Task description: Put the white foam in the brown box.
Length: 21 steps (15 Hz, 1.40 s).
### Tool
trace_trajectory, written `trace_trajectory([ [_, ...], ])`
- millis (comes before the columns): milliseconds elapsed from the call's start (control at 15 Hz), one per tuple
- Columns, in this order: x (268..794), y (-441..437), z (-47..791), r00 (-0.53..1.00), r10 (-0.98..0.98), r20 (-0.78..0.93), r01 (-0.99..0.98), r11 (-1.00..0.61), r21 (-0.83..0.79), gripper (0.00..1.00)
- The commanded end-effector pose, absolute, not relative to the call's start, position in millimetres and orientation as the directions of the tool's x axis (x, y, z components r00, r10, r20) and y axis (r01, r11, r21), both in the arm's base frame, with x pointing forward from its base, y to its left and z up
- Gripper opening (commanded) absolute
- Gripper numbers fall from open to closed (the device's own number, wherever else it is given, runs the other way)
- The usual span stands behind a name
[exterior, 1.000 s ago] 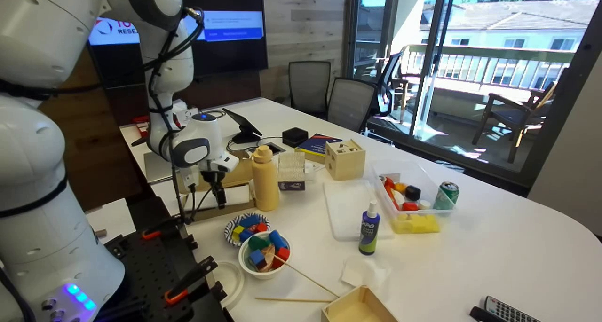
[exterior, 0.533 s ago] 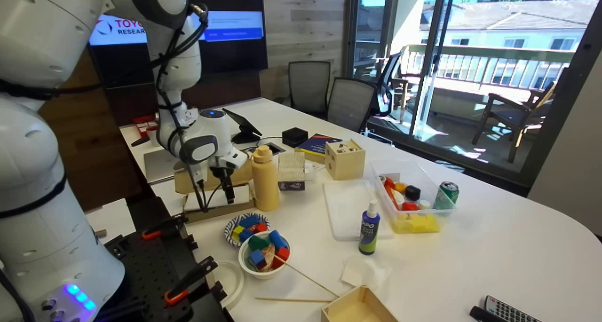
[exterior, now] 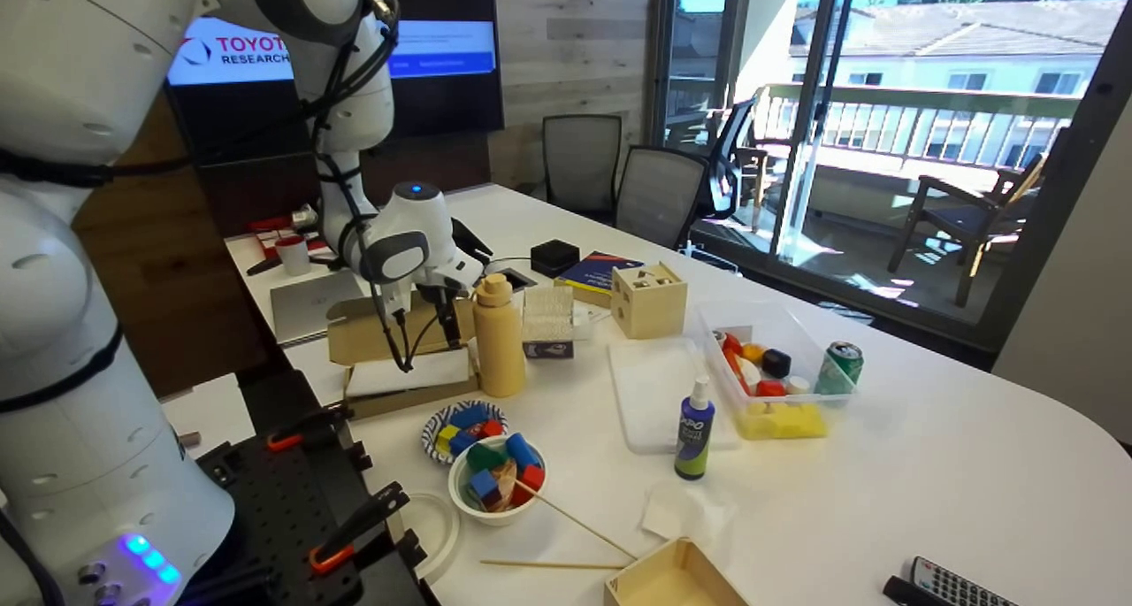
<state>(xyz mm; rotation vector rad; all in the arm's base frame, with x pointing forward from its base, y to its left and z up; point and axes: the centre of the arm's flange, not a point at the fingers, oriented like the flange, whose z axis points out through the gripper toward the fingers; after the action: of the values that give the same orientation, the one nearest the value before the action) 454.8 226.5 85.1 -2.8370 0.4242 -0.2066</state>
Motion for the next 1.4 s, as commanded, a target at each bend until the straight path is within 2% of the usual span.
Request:
trace_trajectory([
  [0, 442, 223, 102, 0.94, -0.336, 0.063, -0.306, -0.91, -0.279, 1.0],
  [533, 453, 188, 66, 0.864, -0.503, 0.005, -0.497, -0.855, -0.147, 1.0],
  [1333, 452, 185, 34, 0.86, -0.507, -0.066, -0.511, -0.848, -0.145, 1.0],
])
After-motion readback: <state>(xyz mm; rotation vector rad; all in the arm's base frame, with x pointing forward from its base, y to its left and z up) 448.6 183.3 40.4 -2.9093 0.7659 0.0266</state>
